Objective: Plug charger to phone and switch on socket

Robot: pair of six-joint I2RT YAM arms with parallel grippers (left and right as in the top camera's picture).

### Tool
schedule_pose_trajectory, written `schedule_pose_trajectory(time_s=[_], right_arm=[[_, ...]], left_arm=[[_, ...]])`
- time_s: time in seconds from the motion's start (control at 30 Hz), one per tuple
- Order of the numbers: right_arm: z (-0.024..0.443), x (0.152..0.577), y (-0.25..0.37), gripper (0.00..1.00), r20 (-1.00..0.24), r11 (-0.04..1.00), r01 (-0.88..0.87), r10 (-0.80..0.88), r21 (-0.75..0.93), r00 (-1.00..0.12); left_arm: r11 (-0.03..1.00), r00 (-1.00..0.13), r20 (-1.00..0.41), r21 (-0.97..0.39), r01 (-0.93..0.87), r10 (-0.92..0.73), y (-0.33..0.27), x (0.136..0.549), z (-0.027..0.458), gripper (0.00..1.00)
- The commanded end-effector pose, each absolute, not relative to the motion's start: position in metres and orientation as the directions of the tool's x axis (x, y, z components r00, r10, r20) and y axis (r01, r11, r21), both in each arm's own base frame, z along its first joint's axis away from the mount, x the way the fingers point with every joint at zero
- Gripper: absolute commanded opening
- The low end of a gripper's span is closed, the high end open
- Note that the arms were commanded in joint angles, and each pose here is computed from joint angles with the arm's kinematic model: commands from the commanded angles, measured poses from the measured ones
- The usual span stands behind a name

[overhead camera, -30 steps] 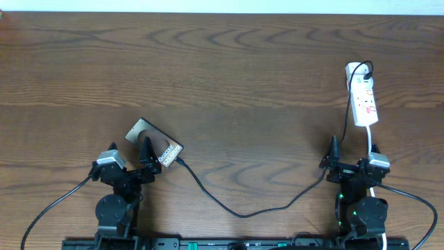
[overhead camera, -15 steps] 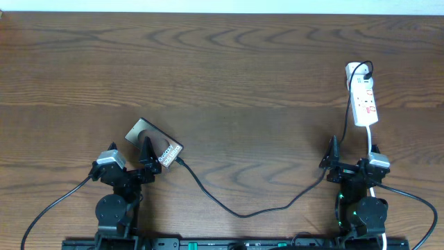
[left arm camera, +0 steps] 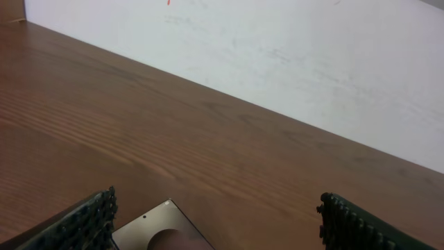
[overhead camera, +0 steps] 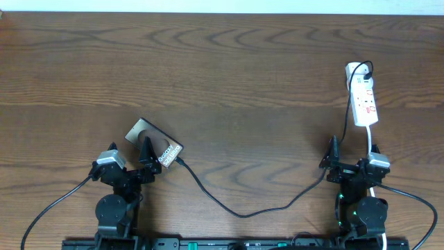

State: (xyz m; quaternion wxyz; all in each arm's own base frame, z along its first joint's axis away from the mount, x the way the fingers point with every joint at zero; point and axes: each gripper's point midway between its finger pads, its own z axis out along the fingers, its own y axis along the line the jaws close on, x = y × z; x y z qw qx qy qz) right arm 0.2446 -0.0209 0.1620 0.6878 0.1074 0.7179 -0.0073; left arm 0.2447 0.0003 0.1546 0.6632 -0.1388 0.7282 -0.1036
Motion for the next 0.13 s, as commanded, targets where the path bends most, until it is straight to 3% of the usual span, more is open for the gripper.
schedule_pose_trajectory(time_s=[0.0,0.1], right_arm=[[0.1624,0.2441,-0.02,0.99,-0.991,0.979,0.162,0.134,0.128,-0.029],[0.1624,0.2441,-0.02,0.99,-0.991,0.979,0.162,0.134,0.128,-0.029]], left_arm=[[0.945,-0.127,-0.938,-0.312,-0.096,-0.322,0.0029,0.2436,0.1375,0.91],[0.945,-0.126,-0.938,-0.312,-0.095,-0.322,0.0029,0.2436,0.1375,0.92]])
